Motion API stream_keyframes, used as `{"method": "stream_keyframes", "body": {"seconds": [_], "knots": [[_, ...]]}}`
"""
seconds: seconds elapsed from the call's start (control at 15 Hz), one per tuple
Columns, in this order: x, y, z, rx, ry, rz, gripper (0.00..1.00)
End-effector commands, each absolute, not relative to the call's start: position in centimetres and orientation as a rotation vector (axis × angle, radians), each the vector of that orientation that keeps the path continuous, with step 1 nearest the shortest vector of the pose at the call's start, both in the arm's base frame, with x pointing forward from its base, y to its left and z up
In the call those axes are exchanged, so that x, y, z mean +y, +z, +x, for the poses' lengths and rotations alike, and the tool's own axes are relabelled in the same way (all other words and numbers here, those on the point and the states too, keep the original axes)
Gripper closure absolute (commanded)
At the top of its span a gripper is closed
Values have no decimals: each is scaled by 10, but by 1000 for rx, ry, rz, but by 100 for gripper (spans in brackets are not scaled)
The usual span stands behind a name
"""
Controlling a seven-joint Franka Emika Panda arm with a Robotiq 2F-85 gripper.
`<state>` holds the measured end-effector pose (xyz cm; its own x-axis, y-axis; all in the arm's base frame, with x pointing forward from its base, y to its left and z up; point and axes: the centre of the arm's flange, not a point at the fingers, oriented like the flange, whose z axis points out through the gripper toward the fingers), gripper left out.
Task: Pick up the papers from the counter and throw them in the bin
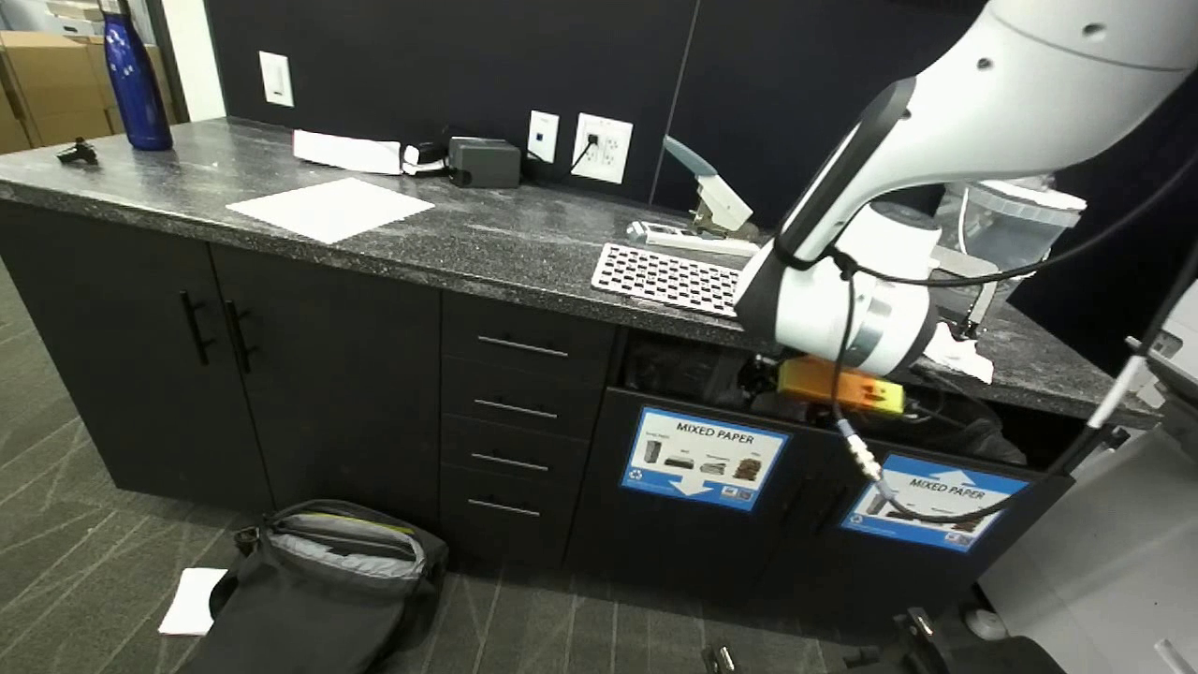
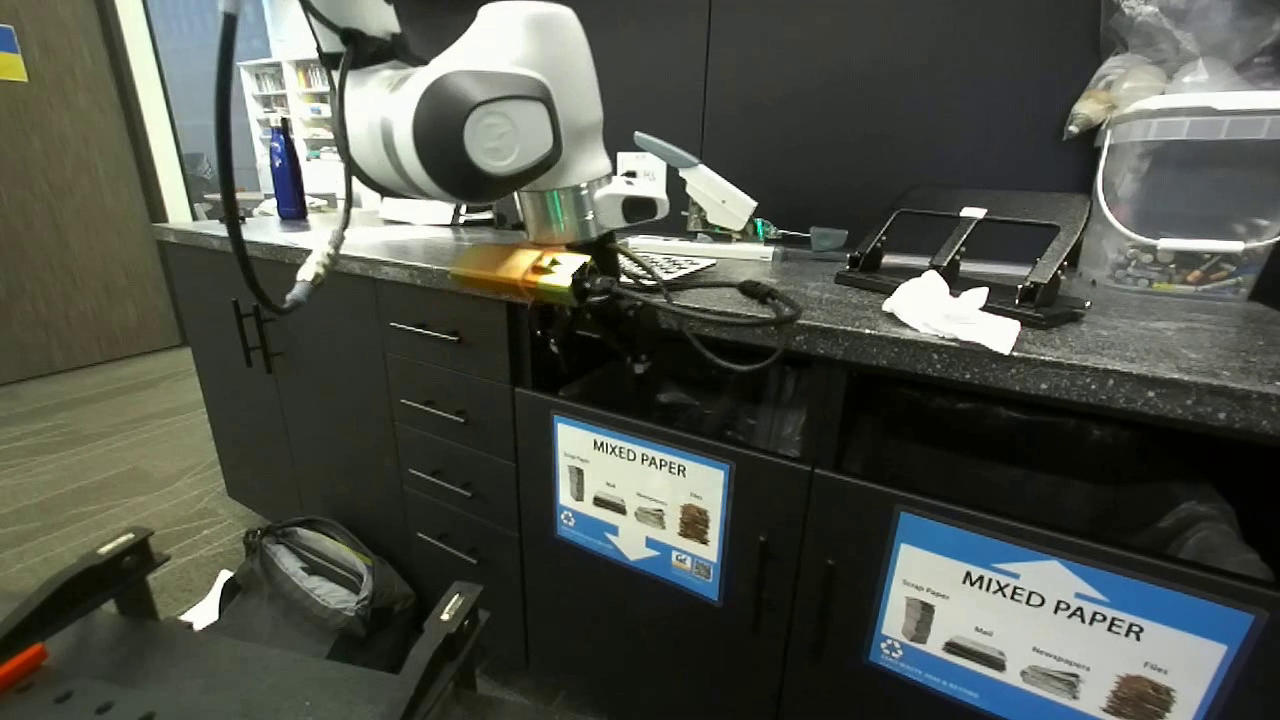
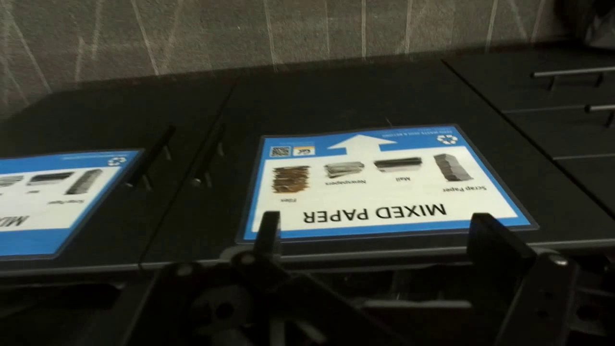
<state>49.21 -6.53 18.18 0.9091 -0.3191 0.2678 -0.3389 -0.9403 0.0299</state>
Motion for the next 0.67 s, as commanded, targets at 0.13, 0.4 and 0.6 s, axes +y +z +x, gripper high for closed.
{"method": "stream_keyframes", "body": {"seconds": [0.13, 0.4, 0.6], "knots": [[-126, 288, 481, -356, 129, 2965, 0], [-176, 353, 489, -245, 113, 2888, 0], [-204, 414, 511, -212, 171, 2848, 0]]}}
